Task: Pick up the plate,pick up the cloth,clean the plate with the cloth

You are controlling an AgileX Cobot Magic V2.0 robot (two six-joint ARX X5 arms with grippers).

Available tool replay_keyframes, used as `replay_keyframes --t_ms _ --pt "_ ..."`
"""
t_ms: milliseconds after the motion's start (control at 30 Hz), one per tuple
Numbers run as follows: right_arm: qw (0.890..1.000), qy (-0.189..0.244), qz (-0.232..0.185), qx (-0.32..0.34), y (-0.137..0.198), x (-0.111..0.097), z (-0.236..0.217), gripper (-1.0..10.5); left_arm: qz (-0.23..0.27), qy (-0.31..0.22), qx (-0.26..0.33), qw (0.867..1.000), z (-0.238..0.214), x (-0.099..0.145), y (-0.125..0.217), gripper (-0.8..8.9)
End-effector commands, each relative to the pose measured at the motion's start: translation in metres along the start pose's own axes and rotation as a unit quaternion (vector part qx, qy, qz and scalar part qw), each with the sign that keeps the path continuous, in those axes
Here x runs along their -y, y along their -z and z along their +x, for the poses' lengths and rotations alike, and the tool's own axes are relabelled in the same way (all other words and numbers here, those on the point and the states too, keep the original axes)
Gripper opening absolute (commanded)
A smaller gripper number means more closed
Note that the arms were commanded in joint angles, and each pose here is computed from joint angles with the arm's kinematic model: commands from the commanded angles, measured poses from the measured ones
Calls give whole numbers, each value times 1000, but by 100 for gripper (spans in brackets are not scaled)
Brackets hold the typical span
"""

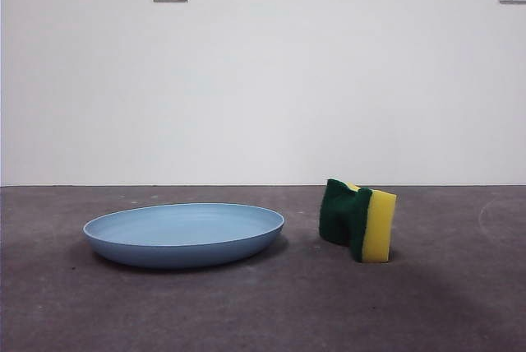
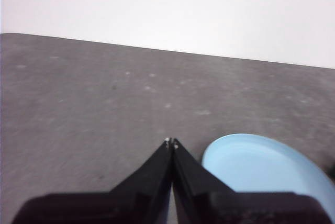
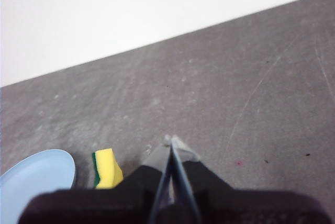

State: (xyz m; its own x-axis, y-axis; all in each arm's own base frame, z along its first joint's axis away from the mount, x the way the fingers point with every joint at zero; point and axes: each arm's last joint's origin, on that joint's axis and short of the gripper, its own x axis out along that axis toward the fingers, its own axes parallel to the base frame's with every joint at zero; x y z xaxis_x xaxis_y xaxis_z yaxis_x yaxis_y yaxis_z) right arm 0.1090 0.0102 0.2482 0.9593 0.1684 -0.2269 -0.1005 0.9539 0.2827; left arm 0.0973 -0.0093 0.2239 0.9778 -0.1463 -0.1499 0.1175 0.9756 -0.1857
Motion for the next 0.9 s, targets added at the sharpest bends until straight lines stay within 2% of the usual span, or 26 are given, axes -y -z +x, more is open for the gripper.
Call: replay_keyframes --t_ms 33,133,267,400,533,567,700,767,900 --pt "1000 -3 -6 -30 -21 -6 3 -9 -2 18 -12 1000 4 4 -17 -6" --pt "997 -27 -23 -76 -41 -13 10 -9 -2 39 -40 998 12 8 -35 -6" --pt "984 -81 -38 -155 -63 -22 22 -6 14 77 -100 992 27 13 -55 -6" --pt "964 -132 -42 -227 -75 -27 35 0 4 99 -187 977 43 16 -66 -6" --pt "952 -161 -43 -255 -79 -29 47 12 -2 100 -259 961 56 16 -69 3" --pt "951 -166 -42 -259 -79 -28 49 51 -6 98 -272 957 59 15 -68 28" --pt "949 -162 -37 -268 -77 -27 54 336 -14 94 -295 951 69 14 -63 364" --pt "949 -162 -34 -269 -77 -27 54 404 -25 90 -304 948 73 13 -60 377" --pt "949 -162 -31 -269 -77 -28 54 409 -42 108 -324 939 86 13 -54 377"
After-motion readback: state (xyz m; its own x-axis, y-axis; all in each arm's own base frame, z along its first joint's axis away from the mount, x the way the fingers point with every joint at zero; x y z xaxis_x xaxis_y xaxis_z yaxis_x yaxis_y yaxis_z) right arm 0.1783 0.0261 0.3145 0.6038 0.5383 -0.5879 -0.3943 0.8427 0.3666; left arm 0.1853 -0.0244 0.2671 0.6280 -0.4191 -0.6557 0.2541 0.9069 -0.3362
